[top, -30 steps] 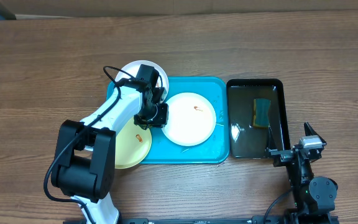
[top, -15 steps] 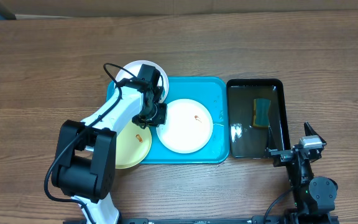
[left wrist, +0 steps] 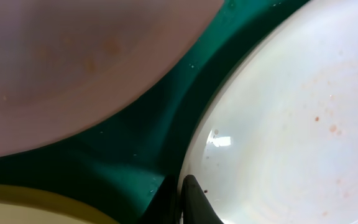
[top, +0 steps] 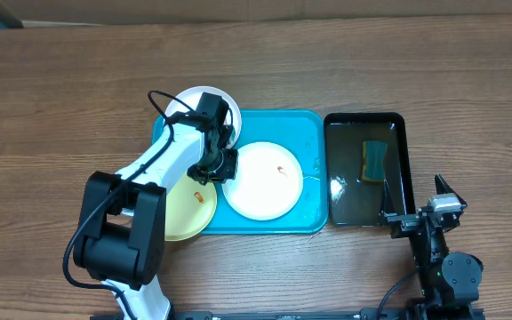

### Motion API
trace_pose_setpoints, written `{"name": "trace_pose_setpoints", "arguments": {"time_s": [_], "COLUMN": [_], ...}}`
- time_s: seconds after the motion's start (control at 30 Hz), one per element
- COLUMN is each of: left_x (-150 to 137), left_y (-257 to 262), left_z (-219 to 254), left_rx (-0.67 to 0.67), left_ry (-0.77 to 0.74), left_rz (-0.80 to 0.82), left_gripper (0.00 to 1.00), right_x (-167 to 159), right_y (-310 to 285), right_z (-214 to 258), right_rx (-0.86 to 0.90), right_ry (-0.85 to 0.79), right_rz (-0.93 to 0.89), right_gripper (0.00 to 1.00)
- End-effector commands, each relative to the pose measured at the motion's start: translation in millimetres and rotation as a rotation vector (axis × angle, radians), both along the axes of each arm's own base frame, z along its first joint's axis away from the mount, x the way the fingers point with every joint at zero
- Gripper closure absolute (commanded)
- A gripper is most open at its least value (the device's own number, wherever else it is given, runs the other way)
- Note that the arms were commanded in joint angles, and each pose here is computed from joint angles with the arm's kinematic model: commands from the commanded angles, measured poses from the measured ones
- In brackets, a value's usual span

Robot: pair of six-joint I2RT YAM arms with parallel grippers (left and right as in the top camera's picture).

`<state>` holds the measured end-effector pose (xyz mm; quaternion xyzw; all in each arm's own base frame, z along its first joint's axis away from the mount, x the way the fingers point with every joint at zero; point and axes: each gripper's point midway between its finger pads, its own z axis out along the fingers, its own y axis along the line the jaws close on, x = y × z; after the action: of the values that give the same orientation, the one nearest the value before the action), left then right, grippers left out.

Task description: Clean dirty plates on tray and stack at the side

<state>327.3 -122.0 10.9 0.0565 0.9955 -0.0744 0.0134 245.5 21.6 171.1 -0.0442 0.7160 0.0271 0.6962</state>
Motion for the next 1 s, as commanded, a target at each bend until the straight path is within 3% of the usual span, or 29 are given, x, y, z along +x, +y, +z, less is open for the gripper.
{"name": "trace_pose_setpoints", "arguments": {"time_s": [0.0, 0.27, 0.4, 0.53, 0.73, 0.83, 0.97], "left_x": [1, 0, -3, -4, -4, -2, -1], "left_y": [-6, -6, -5, -4, -5, -5, -5], "left_z": [-3, -3, -3, -3, -3, -3, -3], "left_rx": [-0.017, -0.016, -0.012, -0.011, -0.011, -0.013, -0.014], "left_ry": [-0.006, -0.003, 0.011, 0.015, 0.013, 0.007, 0.004], "left_rz": [-0.017, -0.017, -0.017, -0.017, -0.017, -0.017, -0.017], "left_gripper": [0.96, 0.78, 0.79, 0.87, 0.92, 0.92, 0.84], "right_x": [0, 0, 0, 0, -3, -3, -8], "right_y": [-2, -2, -2, -1, 18, 18, 18], "right_z": [-2, -2, -2, 0, 2, 3, 20], "right_rx": [-0.004, -0.004, -0.004, -0.004, 0.101, 0.144, 0.378], "right_ry": [-0.005, -0.005, -0.005, -0.01, -0.004, 0.001, 0.042], "right_rz": [-0.007, -0.007, -0.007, -0.005, 0.106, 0.106, 0.099], "right_gripper": [0.0, 0.0, 0.0, 0.0, 0.0, 0.0, 0.0]}}
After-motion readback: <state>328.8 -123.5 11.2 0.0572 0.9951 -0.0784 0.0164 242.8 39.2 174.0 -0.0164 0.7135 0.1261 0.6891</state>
